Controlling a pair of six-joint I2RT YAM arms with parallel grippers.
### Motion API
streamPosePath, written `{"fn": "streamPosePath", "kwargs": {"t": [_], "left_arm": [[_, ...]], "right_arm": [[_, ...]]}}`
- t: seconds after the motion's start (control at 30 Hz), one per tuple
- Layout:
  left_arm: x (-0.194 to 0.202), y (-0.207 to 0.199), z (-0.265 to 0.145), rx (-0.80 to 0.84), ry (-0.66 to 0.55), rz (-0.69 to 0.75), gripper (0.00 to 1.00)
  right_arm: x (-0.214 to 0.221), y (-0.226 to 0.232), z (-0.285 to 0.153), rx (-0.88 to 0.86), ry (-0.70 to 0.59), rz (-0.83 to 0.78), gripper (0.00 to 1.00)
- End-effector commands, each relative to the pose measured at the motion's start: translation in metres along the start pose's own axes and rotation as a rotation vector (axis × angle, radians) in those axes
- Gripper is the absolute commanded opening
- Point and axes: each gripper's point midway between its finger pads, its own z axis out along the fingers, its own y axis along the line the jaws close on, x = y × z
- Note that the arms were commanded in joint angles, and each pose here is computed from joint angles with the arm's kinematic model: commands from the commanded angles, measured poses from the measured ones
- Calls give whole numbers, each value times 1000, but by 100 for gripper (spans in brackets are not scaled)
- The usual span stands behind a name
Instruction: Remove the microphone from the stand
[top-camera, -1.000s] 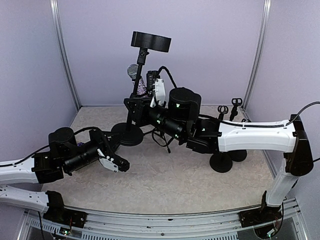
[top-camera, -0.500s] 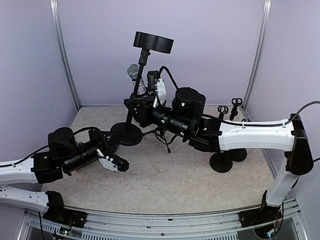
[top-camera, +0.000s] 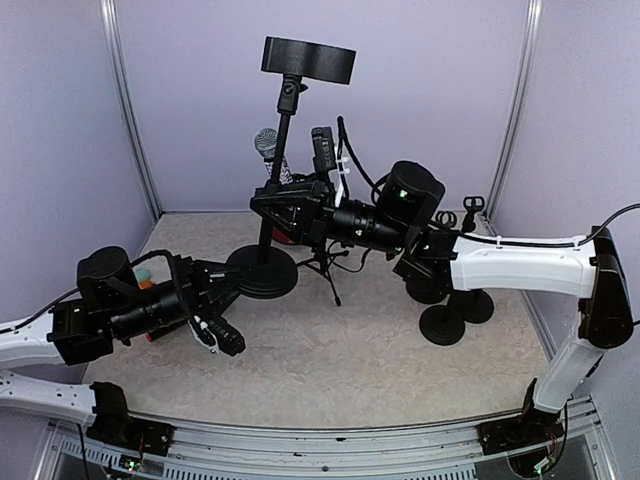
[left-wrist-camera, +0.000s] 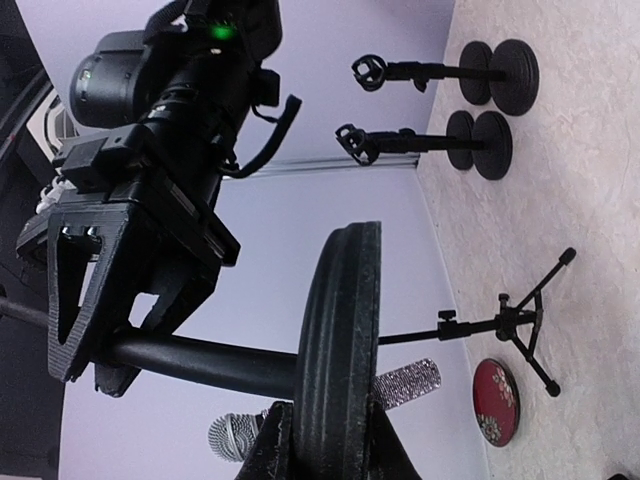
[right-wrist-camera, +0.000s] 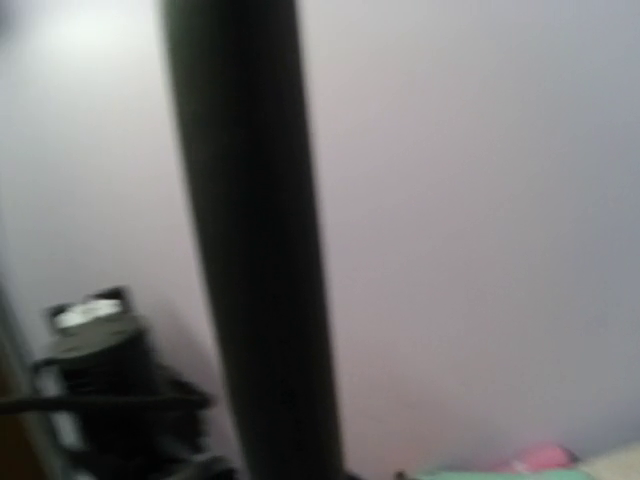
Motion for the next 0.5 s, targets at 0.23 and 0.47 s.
{"fn": "streamPosePath", "kwargs": {"t": [0.23,0.47], "left_arm": [[-3,23,4,-59,-23,-58,0],[0,29,5,-90,-7,-47,0]], "right_arm": [[-40,153,-41,-775,45,22,0],[-32,100,-14,-418,79,50,22]]}}
